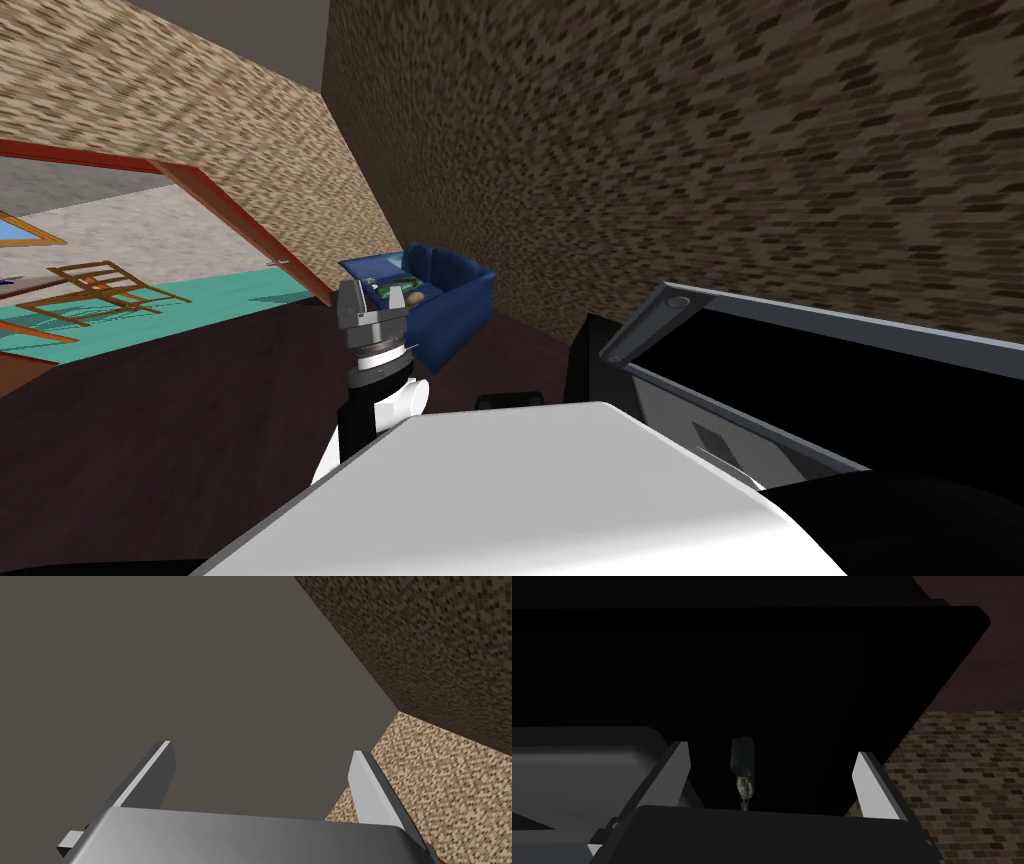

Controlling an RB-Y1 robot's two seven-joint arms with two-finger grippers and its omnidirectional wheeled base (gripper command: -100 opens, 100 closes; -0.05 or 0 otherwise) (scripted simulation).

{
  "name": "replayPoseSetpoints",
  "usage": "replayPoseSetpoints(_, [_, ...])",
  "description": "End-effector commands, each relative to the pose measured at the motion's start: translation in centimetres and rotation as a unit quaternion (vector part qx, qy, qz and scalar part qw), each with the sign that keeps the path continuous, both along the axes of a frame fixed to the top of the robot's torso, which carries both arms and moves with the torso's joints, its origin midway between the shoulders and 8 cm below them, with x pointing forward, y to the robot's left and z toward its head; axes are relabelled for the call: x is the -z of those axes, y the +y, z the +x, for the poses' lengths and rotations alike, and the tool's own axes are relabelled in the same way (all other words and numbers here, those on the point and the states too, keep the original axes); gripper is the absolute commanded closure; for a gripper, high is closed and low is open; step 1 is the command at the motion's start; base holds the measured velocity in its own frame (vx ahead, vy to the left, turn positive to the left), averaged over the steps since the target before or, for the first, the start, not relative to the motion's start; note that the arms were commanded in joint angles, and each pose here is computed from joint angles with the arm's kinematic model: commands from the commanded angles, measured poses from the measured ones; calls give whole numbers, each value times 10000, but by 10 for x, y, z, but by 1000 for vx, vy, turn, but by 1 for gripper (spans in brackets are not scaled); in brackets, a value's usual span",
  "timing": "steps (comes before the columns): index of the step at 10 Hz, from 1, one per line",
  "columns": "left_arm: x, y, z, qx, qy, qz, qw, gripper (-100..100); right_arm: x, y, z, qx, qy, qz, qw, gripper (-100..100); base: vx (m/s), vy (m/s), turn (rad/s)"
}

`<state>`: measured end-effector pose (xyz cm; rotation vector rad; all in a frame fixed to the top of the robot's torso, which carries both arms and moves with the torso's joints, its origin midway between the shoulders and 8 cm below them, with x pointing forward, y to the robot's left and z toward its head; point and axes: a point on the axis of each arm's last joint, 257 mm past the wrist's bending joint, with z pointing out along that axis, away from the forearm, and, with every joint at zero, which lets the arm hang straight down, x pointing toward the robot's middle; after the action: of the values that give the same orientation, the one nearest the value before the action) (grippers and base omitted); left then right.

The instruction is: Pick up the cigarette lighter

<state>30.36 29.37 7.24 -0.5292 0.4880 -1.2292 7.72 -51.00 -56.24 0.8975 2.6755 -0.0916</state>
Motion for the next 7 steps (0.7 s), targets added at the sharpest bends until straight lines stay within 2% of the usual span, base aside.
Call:
replayPoseSetpoints(1, [0,0,0,0,0,0,10000,0,0,-15,-9,-53,176,-173,9997,-100,89,-122,356])
replayPoseSetpoints(2, [0,0,0,0,0,0,10000,0,-2,-10,-6,-36,100,-102,9999,-100,37,-68,78])
replayPoseSetpoints(3, [0,0,0,-1,1,0,10000,0,-3,-11,-6,-40,114,-120,9999,0,8,-13,-8])
replayPoseSetpoints(4, [0,0,0,0,0,-1,10000,0,3,-9,-1,-13,53,-131,9999,-100,-24,-21,49])
replayPoseSetpoints(7, [0,0,0,0,0,-1,10000,0,14,-4,6,39,-51,-145,9999,-100,-50,-33,44])
